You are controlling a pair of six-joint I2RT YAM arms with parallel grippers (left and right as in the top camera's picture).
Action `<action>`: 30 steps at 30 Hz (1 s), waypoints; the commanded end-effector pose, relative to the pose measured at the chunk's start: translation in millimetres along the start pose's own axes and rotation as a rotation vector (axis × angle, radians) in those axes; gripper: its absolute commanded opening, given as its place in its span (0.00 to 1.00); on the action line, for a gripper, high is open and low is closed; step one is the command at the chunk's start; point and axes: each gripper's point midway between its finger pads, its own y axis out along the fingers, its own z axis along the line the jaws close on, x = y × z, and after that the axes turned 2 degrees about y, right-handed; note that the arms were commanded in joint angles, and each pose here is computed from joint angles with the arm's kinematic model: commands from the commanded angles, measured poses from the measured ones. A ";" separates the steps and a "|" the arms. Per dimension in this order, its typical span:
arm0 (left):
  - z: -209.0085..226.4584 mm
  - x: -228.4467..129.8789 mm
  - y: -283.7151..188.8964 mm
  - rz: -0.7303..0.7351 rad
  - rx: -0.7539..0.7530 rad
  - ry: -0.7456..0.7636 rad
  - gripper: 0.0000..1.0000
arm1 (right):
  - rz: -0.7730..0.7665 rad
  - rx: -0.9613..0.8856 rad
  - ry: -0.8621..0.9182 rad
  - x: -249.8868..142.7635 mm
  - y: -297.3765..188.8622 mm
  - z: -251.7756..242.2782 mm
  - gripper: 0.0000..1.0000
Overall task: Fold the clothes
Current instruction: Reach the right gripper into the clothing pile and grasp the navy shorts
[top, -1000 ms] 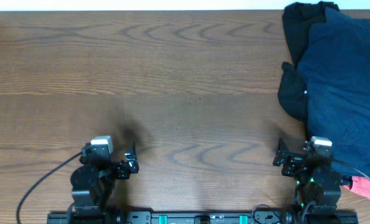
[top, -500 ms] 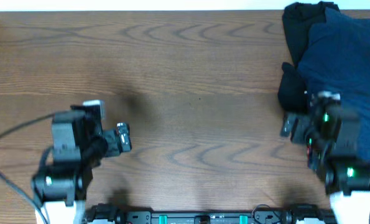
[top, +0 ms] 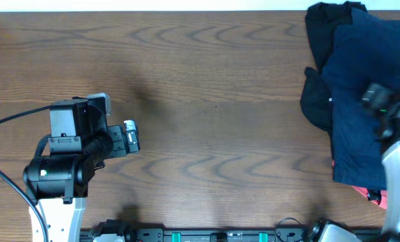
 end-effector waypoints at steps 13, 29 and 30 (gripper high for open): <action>-3.7 4.5 -5.1 -0.015 -0.016 -0.007 0.98 | 0.212 -0.031 0.132 -57.3 100.7 -85.7 0.87; -3.6 4.5 -5.1 -0.016 -0.015 -0.007 0.98 | 0.261 0.016 0.139 -80.5 127.4 -89.4 0.18; -3.6 4.5 -5.1 -0.016 -0.015 -0.007 0.98 | 0.246 0.015 0.138 -75.2 124.4 -90.0 0.09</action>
